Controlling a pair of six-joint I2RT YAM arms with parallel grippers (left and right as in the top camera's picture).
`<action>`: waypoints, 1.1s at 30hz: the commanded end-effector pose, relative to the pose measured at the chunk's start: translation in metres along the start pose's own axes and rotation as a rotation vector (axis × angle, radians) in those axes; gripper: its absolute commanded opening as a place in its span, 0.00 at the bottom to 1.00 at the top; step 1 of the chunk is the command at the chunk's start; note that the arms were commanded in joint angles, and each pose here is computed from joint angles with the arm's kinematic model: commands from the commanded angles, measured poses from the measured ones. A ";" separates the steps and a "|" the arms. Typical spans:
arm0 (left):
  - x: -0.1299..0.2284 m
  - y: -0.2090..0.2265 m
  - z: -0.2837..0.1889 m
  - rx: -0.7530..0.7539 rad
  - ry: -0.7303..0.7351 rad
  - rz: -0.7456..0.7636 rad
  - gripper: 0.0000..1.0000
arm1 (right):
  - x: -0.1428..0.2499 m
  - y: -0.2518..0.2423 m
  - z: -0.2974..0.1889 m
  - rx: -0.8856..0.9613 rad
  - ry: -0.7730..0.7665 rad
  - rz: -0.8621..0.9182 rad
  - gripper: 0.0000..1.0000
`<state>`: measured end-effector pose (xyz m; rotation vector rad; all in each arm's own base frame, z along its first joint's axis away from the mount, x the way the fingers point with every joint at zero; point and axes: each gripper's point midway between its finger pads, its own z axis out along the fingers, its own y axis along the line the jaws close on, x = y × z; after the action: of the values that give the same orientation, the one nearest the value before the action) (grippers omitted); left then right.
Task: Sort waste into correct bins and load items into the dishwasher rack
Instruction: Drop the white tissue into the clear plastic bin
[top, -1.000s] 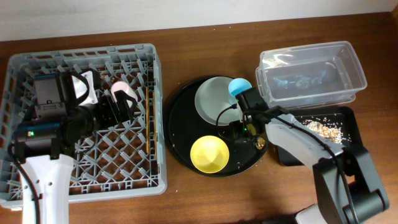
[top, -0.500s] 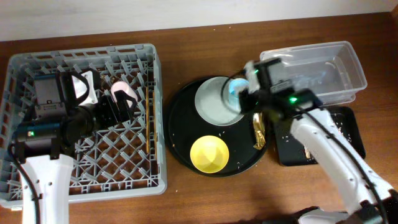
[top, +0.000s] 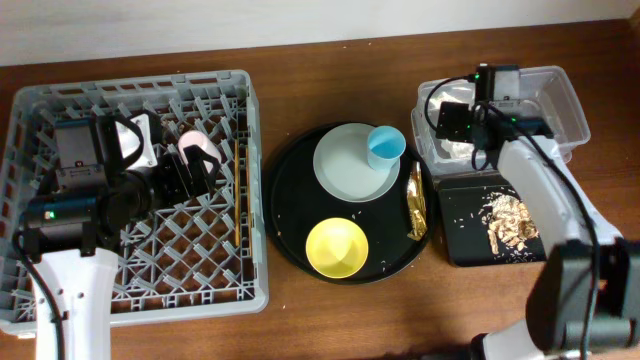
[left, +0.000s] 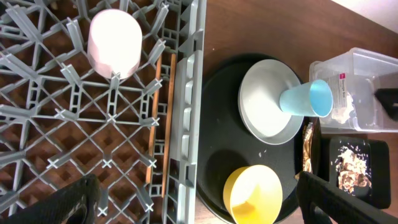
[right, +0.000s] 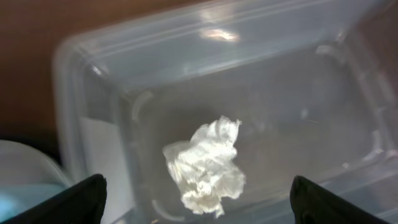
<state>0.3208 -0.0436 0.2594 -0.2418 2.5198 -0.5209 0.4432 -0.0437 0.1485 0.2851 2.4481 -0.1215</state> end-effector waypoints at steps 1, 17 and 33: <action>-0.001 -0.002 -0.001 0.014 -0.001 0.004 0.99 | -0.028 0.013 -0.078 -0.127 -0.062 0.009 0.90; -0.001 -0.002 -0.001 0.014 -0.001 0.004 0.99 | 0.186 0.100 -0.044 -0.279 0.398 -0.286 0.53; -0.001 -0.002 -0.001 0.013 -0.001 0.004 0.99 | 0.216 0.091 0.024 -0.151 0.438 -0.291 0.04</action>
<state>0.3207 -0.0442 0.2592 -0.2409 2.5211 -0.5254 0.3233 0.0742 0.0022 -0.1352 2.8558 -0.0257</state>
